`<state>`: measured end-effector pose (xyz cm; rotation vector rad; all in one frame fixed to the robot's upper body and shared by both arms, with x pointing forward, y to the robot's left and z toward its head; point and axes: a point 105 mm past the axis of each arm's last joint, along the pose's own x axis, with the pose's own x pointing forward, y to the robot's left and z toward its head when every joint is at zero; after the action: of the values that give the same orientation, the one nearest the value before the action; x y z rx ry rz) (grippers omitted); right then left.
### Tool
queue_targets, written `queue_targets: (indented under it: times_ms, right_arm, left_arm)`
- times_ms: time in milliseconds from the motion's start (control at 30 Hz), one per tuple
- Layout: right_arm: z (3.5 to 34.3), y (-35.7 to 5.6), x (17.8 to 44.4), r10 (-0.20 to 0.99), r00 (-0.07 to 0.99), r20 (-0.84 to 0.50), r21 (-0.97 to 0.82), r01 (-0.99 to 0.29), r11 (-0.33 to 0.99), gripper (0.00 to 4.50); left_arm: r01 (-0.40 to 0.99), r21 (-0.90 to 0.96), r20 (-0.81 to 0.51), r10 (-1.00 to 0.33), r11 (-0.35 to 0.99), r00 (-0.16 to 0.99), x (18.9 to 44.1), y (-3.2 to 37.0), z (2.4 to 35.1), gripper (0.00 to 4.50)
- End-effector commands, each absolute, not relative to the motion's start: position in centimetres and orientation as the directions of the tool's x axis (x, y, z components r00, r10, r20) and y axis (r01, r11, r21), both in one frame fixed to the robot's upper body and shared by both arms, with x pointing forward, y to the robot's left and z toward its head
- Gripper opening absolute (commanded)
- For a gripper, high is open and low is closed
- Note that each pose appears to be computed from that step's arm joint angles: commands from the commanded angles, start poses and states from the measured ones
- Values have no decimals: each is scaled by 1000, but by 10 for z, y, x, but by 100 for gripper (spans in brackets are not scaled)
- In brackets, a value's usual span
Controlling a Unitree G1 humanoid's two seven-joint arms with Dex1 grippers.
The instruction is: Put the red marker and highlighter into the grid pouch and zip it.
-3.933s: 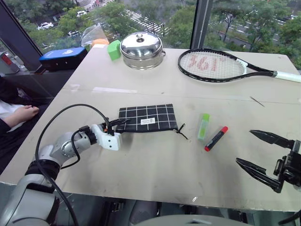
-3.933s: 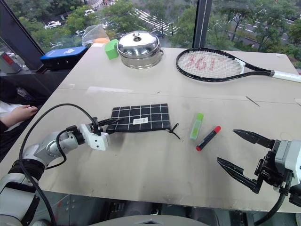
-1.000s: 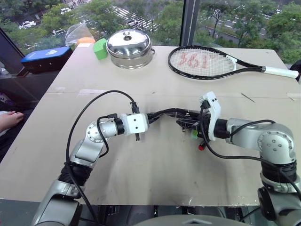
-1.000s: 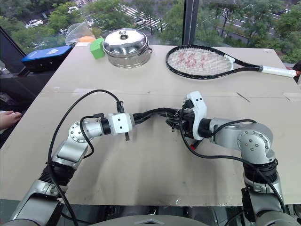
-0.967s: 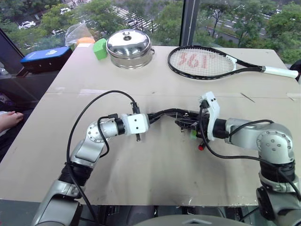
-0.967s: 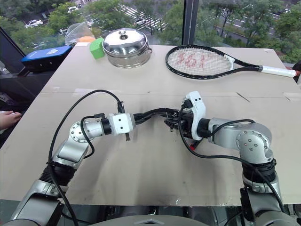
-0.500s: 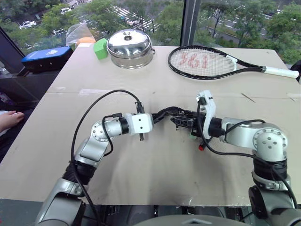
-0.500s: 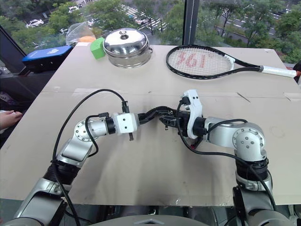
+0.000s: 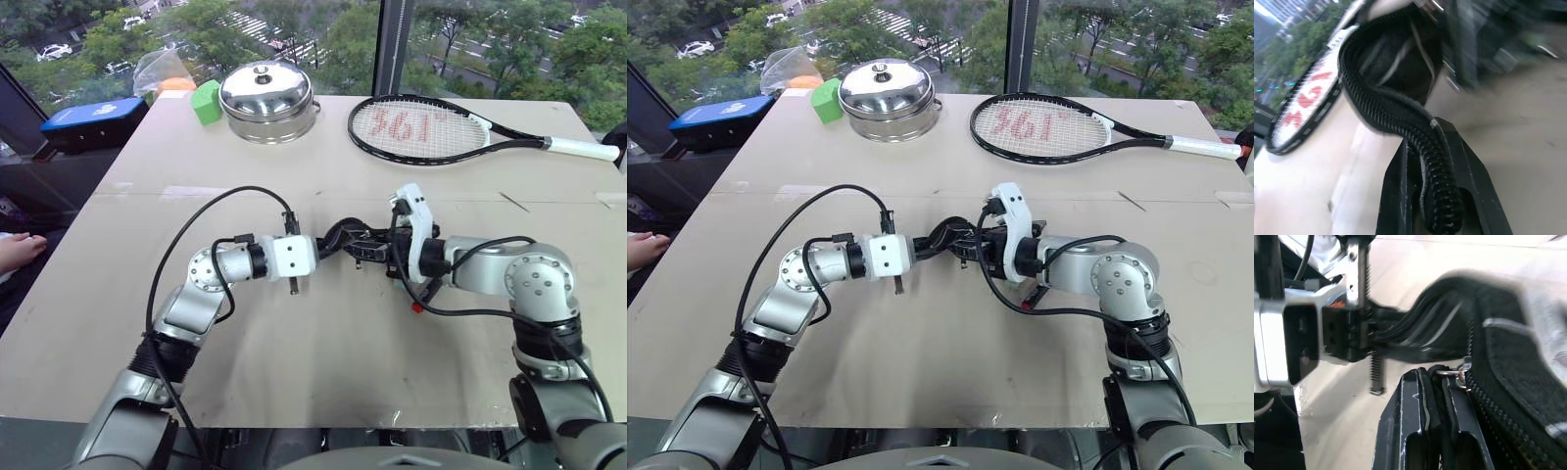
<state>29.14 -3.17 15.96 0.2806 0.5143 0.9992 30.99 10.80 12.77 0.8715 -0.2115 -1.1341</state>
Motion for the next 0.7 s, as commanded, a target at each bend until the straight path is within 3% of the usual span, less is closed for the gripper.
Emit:
queue_targets:
  times_ms: [33, 700]
  right_arm:
    - [166, -52, 293, 841, 475, -258, 442, -716, 540, 7]
    - [167, -46, 276, 871, 415, -263, 424, -761, 491, 7]
  left_arm:
    - [686, 723, -257, -889, 83, 379, 296, 113, 137, 0]
    - [688, 726, -250, -930, 4, 269, 305, 81, 139, 0]
